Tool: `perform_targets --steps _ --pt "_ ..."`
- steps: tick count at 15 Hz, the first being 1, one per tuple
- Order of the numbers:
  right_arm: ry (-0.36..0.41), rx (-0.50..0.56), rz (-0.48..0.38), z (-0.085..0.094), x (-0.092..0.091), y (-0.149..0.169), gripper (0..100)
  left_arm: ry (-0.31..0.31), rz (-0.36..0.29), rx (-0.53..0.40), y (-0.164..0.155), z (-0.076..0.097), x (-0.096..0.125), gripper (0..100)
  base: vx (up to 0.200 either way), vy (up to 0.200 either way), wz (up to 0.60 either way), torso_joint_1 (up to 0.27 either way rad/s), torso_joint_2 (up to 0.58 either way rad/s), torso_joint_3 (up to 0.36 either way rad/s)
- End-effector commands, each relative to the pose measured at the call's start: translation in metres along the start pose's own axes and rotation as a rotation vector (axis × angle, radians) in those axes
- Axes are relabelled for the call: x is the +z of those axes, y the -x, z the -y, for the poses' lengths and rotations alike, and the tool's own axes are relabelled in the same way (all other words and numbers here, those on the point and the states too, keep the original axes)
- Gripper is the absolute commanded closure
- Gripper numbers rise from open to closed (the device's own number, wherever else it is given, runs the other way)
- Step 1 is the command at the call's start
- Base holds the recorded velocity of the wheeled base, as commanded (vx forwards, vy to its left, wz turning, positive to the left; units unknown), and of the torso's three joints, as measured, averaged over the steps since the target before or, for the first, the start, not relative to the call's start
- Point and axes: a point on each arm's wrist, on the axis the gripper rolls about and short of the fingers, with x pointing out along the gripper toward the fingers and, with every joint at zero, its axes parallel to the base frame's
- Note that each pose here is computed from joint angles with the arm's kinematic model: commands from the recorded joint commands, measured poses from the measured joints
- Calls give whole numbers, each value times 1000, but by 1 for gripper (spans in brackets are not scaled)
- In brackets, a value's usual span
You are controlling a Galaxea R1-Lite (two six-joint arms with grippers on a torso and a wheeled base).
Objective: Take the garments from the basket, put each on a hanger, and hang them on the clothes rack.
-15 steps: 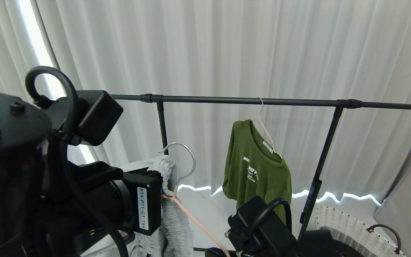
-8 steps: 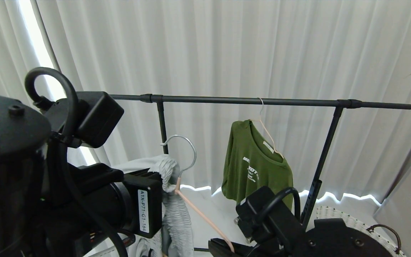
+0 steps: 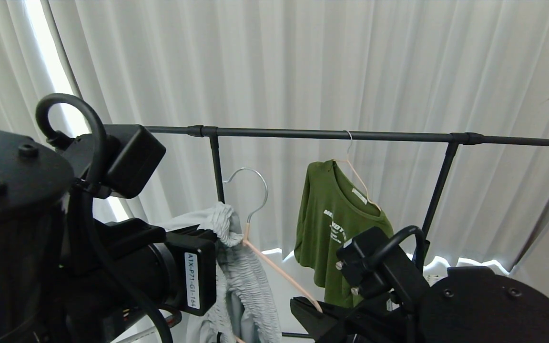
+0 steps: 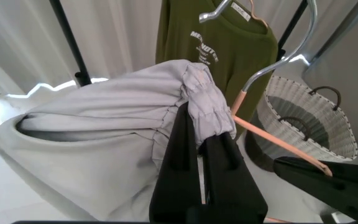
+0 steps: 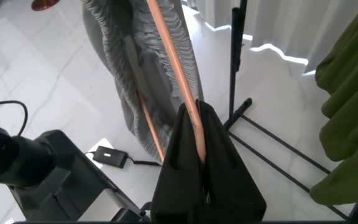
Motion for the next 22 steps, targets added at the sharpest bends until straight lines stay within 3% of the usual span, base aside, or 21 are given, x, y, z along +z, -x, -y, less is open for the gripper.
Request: perform_targets --steps 1,2,3,9,14,17,20,22 --pt "-8 9 18 -1 3 2 100 1 3 -2 0 0 0 100 0 0 0 0 0 0" --pt "-11 11 25 -1 4 3 100 1 2 -2 0 0 0 100 0 0 0 0 0 0" --pt "-15 17 41 -2 6 3 100 1 3 -2 0 0 0 0 0 0 0 0 0 0" --pt "10 52 124 -4 17 10 100 22 39 -6 12 -6 5 0 0 0 0 0 0 0" --pt "56 68 171 2 15 20 100 5 77 -17 27 -18 7 0 0 0 0 0 0 0" --pt "91 75 201 11 10 34 100 -152 83 -12 43 -38 -9 0 0 0 0 0 0 0" --pt "150 76 225 23 0 48 100 -242 74 20 46 -52 -20 0 0 0 0 0 0 0" --pt "161 78 234 32 -6 61 100 -302 61 -73 51 -55 -27 0 0 0 0 0 0 0"
